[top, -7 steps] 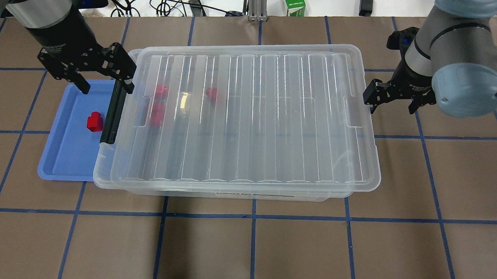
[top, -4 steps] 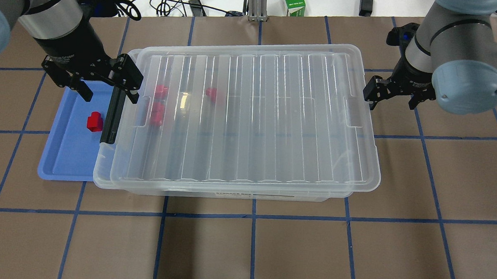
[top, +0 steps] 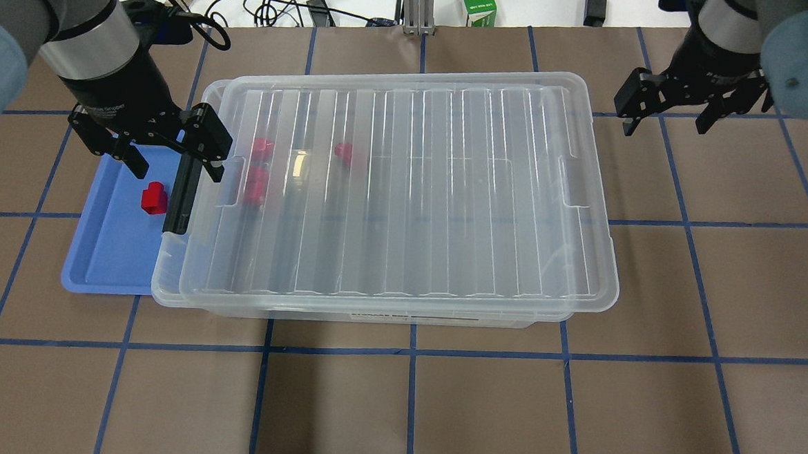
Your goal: Place red block in blue tray from box
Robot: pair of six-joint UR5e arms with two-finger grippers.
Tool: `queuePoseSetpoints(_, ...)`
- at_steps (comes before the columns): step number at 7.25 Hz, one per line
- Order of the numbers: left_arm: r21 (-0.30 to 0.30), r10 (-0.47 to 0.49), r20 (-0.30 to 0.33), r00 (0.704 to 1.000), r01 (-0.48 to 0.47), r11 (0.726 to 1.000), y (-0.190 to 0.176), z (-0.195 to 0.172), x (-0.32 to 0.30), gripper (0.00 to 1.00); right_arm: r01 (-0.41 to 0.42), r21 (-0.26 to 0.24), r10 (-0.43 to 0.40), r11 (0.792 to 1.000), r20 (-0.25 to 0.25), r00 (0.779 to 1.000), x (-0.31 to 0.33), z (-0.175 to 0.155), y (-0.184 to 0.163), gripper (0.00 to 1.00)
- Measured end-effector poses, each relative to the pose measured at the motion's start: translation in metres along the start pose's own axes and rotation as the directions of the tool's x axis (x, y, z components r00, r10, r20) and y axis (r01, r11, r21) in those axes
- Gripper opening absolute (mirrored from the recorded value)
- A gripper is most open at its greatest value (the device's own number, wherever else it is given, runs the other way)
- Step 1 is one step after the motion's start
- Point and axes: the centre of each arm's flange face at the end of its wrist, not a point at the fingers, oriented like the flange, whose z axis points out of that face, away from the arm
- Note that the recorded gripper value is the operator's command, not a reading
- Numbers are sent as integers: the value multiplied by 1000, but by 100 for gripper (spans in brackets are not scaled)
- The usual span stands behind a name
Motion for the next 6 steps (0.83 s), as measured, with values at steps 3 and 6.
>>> queuePoseSetpoints(3, -5, -1, -9, 1000, 1, 1000, 0, 3, 1, 100, -1, -42, 1, 999, 8, 1000, -9, -43, 28, 100)
queuePoseSetpoints(6, -5, -1, -9, 1000, 1, 1000, 0, 2, 1, 100, 38, -37, -38, 999, 11, 999, -70, -45, 37, 100)
